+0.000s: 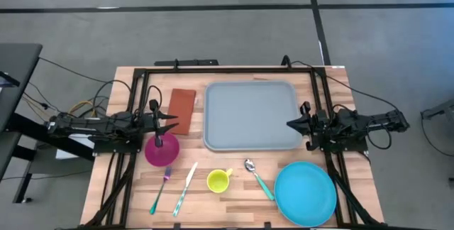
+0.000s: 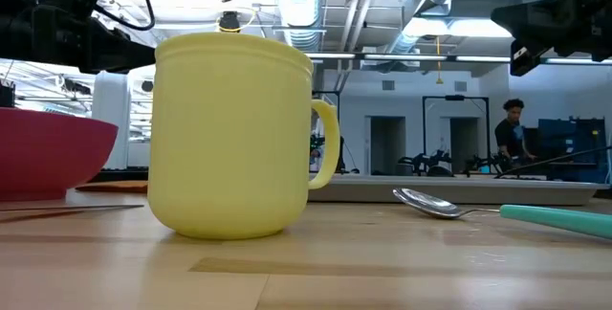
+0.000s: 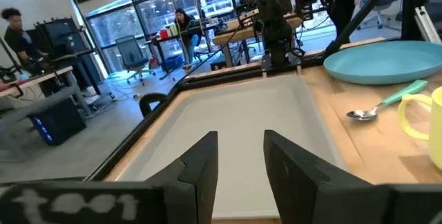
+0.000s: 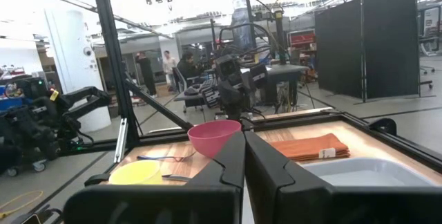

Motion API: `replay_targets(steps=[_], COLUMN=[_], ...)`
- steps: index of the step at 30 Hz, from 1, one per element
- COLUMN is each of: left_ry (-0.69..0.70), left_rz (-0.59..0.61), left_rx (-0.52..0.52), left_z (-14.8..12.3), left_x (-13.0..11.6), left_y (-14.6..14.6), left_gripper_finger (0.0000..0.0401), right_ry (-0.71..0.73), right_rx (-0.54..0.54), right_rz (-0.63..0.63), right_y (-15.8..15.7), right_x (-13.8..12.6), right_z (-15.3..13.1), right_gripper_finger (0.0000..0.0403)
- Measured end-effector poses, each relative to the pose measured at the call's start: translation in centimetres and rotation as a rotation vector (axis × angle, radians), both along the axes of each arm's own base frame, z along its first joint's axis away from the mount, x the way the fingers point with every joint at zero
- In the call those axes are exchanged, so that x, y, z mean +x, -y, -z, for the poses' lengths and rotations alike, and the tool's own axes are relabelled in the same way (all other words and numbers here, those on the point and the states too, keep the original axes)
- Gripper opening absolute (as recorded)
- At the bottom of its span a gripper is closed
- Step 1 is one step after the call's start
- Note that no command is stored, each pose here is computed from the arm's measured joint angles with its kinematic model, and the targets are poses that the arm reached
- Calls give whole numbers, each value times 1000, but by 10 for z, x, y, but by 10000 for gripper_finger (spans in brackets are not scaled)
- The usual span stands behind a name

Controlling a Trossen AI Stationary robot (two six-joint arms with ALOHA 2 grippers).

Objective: Set up tray
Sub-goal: Put the yellow mug on top of the gray tray

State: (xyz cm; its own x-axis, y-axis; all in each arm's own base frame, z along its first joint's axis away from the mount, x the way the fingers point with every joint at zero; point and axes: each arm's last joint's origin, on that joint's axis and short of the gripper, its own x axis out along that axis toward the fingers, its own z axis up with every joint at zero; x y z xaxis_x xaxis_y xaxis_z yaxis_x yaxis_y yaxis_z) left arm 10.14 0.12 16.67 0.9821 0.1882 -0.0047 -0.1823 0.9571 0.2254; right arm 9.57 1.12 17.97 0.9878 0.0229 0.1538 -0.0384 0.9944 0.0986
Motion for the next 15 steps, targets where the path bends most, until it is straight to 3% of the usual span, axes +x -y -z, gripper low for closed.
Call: replay_targets(steps=[2,7,15], left_ry=[12,62,70], left_rz=[2,21,-23], left_rx=[-59,-351,-332], left_z=[0,0,0], left_x=[0,0,0], left_y=[0,1,-1], left_gripper_finger=[107,107,107], right_ry=[0,3,24], right_rx=[0,-24,-49], right_rz=[0,6,11], right_y=[0,0,0], right_x=[0,0,0], right_z=[0,0,-2], right_gripper_finger=[1,1,1])
